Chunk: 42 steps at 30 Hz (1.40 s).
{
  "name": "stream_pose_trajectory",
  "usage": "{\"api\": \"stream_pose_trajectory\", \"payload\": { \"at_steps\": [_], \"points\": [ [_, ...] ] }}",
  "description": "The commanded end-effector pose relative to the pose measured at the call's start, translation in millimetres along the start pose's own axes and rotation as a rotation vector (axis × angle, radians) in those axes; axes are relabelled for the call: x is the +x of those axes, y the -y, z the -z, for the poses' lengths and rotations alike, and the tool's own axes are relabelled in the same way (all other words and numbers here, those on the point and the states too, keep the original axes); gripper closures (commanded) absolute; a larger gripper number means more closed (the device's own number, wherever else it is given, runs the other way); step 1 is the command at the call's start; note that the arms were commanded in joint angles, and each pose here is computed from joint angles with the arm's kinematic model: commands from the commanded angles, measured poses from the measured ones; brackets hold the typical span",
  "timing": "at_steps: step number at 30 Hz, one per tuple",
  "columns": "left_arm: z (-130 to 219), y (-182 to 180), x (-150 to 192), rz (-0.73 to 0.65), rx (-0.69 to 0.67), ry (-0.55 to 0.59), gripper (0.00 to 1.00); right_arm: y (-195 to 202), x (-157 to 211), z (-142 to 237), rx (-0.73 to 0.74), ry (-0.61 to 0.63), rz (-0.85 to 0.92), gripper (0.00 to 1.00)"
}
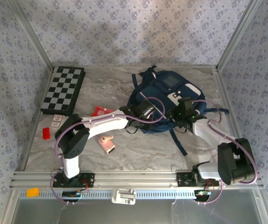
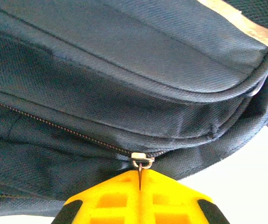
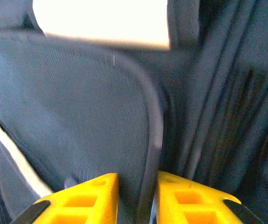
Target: Pack books, pencil case, and school supplies into a backpack
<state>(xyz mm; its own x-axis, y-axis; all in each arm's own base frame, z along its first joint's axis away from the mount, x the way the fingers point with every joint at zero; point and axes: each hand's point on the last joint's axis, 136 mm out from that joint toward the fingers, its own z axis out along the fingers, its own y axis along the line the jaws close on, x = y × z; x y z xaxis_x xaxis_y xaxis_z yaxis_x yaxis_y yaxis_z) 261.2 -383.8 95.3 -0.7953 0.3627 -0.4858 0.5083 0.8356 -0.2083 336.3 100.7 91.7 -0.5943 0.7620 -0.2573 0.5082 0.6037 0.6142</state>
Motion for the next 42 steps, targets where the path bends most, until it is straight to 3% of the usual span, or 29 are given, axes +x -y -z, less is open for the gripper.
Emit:
{"api": "stream_pose_trajectory", "payload": {
  "at_steps": [1, 7, 14, 18, 21, 22, 24, 26, 28, 33, 42],
  "points": [
    [14.9, 15.8, 15.5, -0.01, -0.006, -0.059, 1.0, 3.6, -23.8, 9.5, 0.022, 0.036, 0.053, 0.83],
    [9.6, 3.7, 33.4, -0.016, -0.116, -0.115, 1.0, 18.4, -51.1, 22.1, 0.046, 0.066, 0.05, 1.0],
    [-0.1, -56.8, 24.9, -0.053, -0.249, -0.109, 1.0, 20.0, -54.6, 27.7, 0.068, 0.066, 0.106, 1.0],
    [0.9, -76.4, 5.7, -0.058, -0.229, -0.034, 1.0, 18.2, -56.7, 29.5, 0.07, 0.072, 0.118, 1.0],
    [4.3, -66.9, -4.7, -0.047, -0.168, -0.009, 1.0, 8.9, -43.1, 26.6, 0.049, 0.041, 0.121, 1.0],
    [4.9, -61.7, -7.3, -0.048, -0.152, 0.005, 1.0, 4.4, -37.9, 26.3, 0.038, 0.033, 0.126, 0.97],
    [4.0, -55.0, -9.5, -0.042, -0.133, 0.02, 1.0, -4.5, -26.5, 29.3, 0.024, 0.025, 0.141, 0.71],
    [3.4, -56.0, -10.7, -0.019, -0.139, 0.019, 1.0, -11.8, -15.7, 35.9, 0.01, 0.016, 0.149, 0.53],
    [6.2, -56.3, -12.9, -0.002, -0.144, 0.025, 1.0, -16.1, -1.5, 43.8, -0.002, 0.007, 0.148, 0.44],
    [18.0, -54.8, -19.4, 0.051, -0.121, 0.067, 1.0, -13.5, 38.9, 55.8, -0.02, -0.048, 0.036, 0.36],
    [20.3, -46.4, -27.1, 0.054, -0.081, 0.087, 1.0, -24.9, 97.7, 35.6, -0.072, -0.101, -0.138, 0.33]
  ]
}}
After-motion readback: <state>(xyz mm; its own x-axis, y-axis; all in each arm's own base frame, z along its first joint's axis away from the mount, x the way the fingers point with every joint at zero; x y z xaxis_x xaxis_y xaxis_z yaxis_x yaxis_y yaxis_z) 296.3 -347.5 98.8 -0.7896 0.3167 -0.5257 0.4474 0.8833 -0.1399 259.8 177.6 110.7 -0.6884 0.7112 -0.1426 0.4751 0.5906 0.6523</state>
